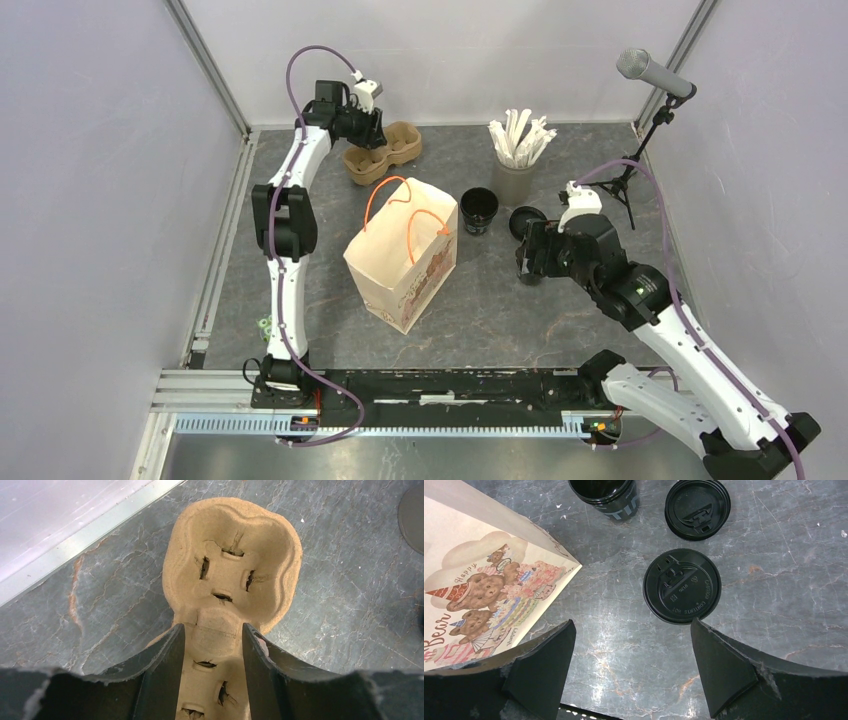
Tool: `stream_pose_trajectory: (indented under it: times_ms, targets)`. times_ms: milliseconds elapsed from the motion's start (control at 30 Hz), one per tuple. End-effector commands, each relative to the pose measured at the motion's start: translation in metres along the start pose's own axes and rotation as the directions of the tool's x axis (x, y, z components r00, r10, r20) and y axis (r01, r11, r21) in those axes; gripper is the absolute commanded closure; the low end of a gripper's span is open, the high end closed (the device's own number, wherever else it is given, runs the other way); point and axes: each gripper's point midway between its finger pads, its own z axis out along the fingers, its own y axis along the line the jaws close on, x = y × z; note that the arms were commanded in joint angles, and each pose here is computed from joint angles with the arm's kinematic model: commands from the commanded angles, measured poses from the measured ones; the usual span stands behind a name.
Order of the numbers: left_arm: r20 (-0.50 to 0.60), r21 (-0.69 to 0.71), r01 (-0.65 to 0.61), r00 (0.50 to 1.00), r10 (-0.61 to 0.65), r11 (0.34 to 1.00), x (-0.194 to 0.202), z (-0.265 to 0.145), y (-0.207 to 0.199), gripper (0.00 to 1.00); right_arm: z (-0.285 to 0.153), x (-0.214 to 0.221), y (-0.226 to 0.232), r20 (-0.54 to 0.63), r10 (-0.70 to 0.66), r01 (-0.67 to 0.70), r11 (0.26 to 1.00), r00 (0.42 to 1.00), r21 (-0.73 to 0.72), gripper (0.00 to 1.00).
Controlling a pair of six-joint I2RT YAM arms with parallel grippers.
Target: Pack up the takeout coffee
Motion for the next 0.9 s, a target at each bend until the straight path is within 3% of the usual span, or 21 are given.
stream_pose_trajectory:
  times_ms: [0, 867]
  targets:
    - [0.032, 0.023, -0.072, 0.997, 0.071, 0.997, -0.009, 0.000, -0.002, 0.46, -0.016, -0.018, -0.001, 0.061, 0.011, -0.011, 1.000, 0.998, 0.005, 0.08]
    - [-0.018, 0.038, -0.094, 0.995, 0.095, 0.995, 0.017, 0.019, -0.002, 0.45, -0.030, -0.025, -0.013, 0.091, 0.031, -0.036, 0.998, 0.995, 0.050, 0.08]
